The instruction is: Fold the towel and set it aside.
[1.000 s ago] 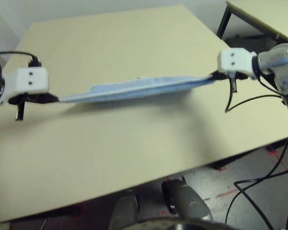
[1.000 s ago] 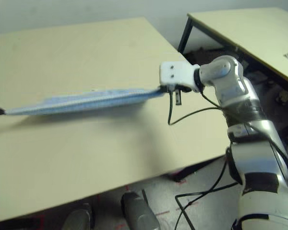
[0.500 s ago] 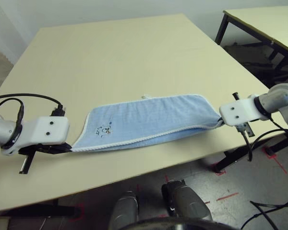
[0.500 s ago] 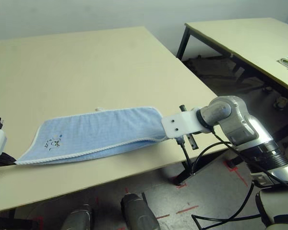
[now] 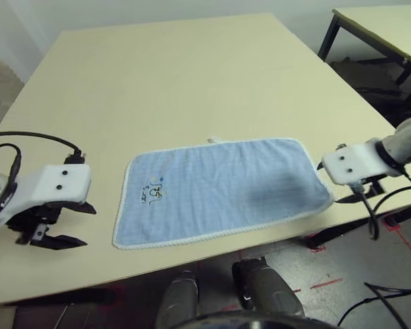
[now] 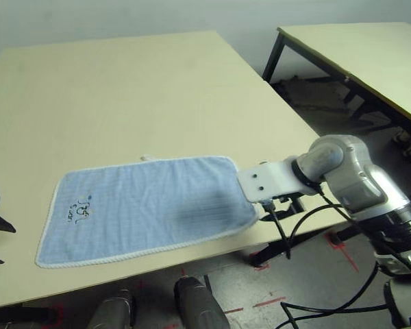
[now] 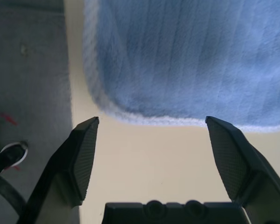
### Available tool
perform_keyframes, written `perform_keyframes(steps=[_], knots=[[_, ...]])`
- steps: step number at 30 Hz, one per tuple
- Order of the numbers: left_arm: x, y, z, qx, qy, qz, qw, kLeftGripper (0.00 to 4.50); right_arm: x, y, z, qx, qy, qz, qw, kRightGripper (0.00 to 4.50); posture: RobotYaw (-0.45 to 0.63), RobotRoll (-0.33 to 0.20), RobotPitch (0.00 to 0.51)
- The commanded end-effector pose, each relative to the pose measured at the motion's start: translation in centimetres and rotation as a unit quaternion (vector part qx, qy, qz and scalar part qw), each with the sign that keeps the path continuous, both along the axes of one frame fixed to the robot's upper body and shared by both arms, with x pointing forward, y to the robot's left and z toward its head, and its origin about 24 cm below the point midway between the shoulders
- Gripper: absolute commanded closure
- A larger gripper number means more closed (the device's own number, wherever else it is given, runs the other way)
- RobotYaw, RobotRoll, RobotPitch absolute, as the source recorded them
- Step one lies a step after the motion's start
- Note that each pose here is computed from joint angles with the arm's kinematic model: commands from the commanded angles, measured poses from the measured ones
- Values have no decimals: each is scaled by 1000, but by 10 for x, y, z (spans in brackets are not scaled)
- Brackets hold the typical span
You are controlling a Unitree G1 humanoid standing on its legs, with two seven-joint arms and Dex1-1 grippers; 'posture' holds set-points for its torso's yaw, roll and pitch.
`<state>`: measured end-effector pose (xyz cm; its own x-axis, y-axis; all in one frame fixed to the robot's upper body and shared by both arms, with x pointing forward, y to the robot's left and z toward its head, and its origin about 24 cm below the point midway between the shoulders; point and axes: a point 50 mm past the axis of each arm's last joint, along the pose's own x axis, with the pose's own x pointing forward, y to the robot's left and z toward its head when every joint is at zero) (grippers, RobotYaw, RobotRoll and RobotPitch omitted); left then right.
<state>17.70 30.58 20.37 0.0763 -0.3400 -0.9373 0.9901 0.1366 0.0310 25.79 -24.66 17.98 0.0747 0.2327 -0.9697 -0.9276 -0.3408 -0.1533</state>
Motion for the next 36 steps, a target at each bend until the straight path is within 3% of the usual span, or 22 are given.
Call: perform_keyframes(steps=[1, 6, 17, 24, 29, 36], knots=[[0, 2, 6, -5, -5, 4, 1000, 48, -5, -1, -2, -5, 15, 16, 1000, 0, -86, 0, 92], [0, 5, 3, -26, -13, 22, 999, 48, 0, 4, -2, 15, -13, 29, 999, 0, -87, 0, 91], [-27, -6, -12, -67, -37, -16, 997, 48, -22, 13, -14, 72, -46, 32, 996, 0, -75, 0, 102], [-15, -22, -23, -85, -155, -106, 979, 48, -26, 20, -22, 86, -72, 17, 994, 0, -76, 0, 105], [-9, -27, -37, -63, -217, -169, 959, 48, -33, 20, -27, 80, -71, 14, 994, 0, -84, 0, 104], [-9, -21, -51, -39, -241, -205, 948, 48, -32, 24, -31, 81, -82, 6, 993, 0, -87, 0, 103]])
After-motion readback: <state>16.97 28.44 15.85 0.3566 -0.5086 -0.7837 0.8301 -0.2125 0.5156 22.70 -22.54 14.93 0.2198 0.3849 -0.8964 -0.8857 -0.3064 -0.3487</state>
